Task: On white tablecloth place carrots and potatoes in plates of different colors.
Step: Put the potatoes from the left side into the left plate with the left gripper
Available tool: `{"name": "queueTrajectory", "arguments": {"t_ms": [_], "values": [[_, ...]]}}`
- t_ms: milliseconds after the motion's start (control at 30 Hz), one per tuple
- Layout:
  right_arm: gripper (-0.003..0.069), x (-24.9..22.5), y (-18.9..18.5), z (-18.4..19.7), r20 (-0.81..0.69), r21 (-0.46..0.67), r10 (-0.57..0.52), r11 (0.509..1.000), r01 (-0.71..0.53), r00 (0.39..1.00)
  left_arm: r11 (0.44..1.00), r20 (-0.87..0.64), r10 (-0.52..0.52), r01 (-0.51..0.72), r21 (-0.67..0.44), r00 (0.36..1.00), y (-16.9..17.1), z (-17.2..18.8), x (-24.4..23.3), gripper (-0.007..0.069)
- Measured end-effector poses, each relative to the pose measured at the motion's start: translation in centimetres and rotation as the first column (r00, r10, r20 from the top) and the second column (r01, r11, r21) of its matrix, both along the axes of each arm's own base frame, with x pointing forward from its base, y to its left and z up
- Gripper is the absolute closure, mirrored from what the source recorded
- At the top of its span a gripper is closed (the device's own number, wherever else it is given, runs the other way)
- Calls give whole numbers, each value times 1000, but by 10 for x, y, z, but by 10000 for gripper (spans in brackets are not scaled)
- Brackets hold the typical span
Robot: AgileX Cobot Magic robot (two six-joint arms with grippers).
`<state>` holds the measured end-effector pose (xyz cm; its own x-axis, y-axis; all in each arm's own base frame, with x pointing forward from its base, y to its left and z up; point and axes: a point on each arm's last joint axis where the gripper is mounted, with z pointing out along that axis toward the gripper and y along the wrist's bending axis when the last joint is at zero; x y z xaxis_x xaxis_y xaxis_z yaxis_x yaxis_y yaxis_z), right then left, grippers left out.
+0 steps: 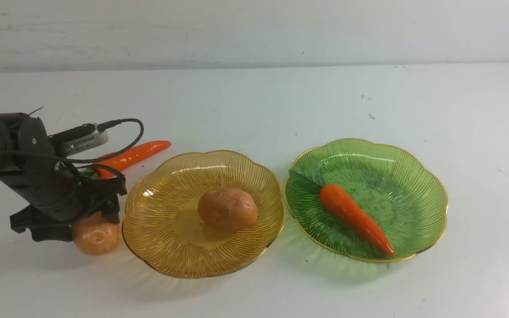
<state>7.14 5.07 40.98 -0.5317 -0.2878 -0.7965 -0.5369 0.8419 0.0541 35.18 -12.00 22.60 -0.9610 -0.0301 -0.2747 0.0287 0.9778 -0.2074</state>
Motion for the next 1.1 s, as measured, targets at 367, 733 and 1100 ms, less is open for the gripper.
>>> {"name": "queueTrajectory", "arguments": {"t_ms": [367, 733, 1100], "values": [[674, 0, 0, 0, 3, 1, 0, 1000, 0, 1000, 1000, -35, -3, 3, 15, 999, -3, -9, 5, 78], [674, 0, 0, 0, 4, 0, 0, 1000, 0, 1000, 1000, -90, 2, 0, 25, 996, -3, 10, 6, 37], [674, 0, 0, 1, 8, 2, 2, 1000, -2, 1000, 958, 91, -114, 86, 273, 989, 66, 75, 62, 592]]}}
